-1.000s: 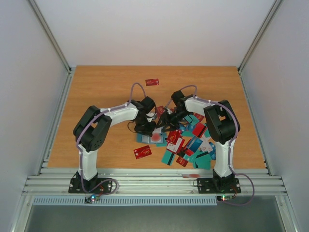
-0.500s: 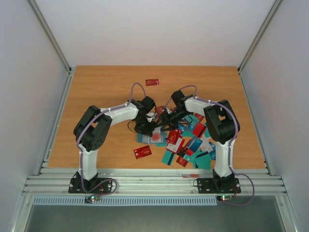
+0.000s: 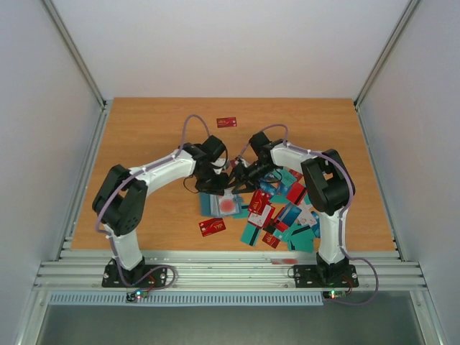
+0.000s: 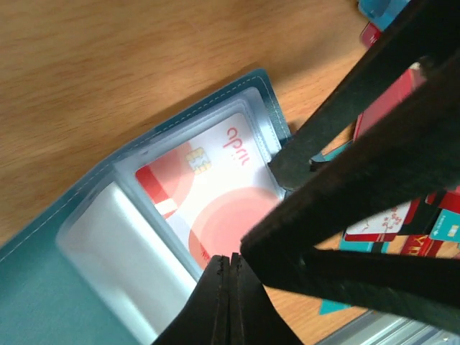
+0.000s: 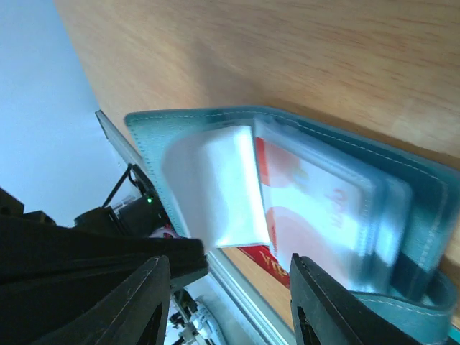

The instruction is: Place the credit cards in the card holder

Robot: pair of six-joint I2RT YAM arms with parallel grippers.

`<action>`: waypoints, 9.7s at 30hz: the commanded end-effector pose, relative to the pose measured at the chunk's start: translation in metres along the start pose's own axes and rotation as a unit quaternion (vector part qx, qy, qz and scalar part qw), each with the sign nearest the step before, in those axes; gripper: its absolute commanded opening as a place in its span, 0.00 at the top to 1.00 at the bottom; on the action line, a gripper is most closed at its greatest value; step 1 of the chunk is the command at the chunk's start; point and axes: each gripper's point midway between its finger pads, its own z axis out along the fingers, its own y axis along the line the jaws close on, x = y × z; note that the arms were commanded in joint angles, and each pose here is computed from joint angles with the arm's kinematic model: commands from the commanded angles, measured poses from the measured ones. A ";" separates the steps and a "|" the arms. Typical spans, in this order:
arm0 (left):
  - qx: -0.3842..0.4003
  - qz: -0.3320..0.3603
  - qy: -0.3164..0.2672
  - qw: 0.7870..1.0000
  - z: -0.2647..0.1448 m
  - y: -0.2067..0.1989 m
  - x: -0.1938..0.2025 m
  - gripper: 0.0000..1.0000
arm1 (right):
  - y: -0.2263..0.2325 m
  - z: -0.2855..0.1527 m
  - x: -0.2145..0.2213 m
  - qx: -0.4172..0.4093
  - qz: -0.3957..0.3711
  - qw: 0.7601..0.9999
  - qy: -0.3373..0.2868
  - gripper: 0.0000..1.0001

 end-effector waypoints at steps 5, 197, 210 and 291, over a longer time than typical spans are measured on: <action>-0.008 -0.021 -0.042 0.999 -0.037 0.008 0.000 1.00 | 0.025 0.014 0.000 -0.012 -0.017 0.999 0.024 0.53; 0.008 -0.101 -0.129 0.986 -0.102 0.070 0.027 0.84 | 0.067 0.005 0.001 0.011 -0.059 0.998 -0.008 0.49; 0.088 0.027 -0.130 0.987 -0.109 -0.018 0.041 0.82 | 0.023 -0.018 0.017 0.073 -0.019 0.996 -0.044 0.48; 0.056 0.088 0.076 0.992 0.078 -0.079 -0.020 0.90 | -0.108 -0.070 0.038 0.013 0.111 0.978 -0.174 0.99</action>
